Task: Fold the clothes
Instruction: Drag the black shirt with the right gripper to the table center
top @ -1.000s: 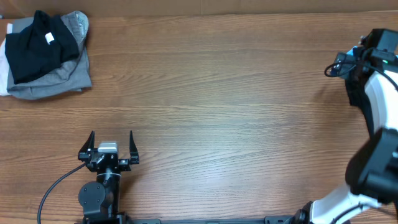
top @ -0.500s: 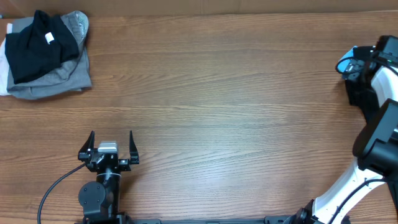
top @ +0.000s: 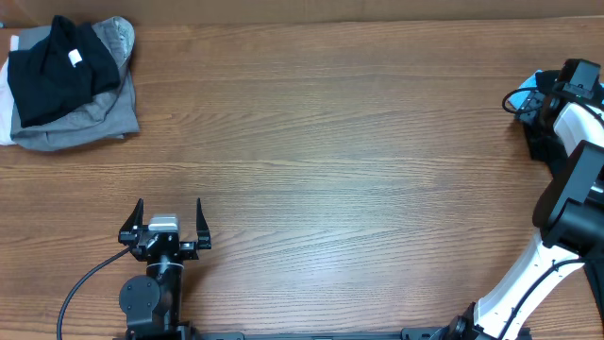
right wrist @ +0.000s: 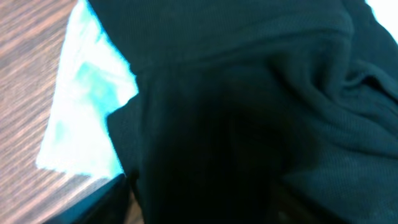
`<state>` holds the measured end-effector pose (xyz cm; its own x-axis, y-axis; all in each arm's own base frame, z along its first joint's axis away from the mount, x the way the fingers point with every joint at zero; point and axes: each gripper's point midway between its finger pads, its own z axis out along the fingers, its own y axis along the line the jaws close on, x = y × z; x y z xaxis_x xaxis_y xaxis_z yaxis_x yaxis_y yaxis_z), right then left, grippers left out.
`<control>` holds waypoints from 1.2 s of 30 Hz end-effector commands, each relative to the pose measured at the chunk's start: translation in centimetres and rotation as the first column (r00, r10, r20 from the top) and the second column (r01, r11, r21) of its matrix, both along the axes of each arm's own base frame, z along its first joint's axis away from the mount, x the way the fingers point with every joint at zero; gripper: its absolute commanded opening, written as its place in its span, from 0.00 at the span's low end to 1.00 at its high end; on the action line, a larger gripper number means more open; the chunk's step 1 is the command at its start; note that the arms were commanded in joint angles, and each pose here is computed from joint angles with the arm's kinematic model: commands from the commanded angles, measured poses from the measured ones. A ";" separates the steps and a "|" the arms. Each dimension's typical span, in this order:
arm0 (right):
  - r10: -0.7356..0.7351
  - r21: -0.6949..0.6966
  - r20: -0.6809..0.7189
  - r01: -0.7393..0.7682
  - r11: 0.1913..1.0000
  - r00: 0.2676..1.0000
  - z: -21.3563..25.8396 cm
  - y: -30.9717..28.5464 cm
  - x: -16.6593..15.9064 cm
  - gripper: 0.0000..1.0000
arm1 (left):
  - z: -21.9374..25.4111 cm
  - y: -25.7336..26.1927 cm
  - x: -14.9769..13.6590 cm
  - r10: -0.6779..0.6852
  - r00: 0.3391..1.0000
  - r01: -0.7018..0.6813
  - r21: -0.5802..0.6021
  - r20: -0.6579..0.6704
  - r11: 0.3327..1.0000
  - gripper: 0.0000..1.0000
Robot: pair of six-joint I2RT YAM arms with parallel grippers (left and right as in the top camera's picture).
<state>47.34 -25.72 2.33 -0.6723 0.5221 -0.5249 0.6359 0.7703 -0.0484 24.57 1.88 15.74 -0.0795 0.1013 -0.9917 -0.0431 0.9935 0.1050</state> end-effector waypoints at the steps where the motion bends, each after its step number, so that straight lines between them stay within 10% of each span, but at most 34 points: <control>1: -0.015 -0.010 0.024 0.015 1.000 1.000 0.3 -0.6 0.8 0.53 | 0.0 0.2 -0.1 0.011 1.000 -0.011 -0.006 0.005 1.000 1.00; 10: -0.015 0.003 -0.003 0.015 1.000 1.000 0.0 -0.3 0.2 0.05 | 0.0 0.2 -0.1 0.011 1.000 -0.011 -0.006 0.005 1.000 1.00; 24: 0.053 -0.075 0.246 -0.036 0.997 0.968 17.4 2.4 0.8 0.04 | 0.0 0.2 -0.1 0.011 1.000 -0.011 -0.006 0.005 1.000 1.00; 36: 0.497 -0.083 0.522 -0.538 0.839 0.694 28.9 25.4 4.2 0.04 | 0.0 0.2 -0.1 0.011 1.000 -0.011 -0.006 0.005 1.000 1.00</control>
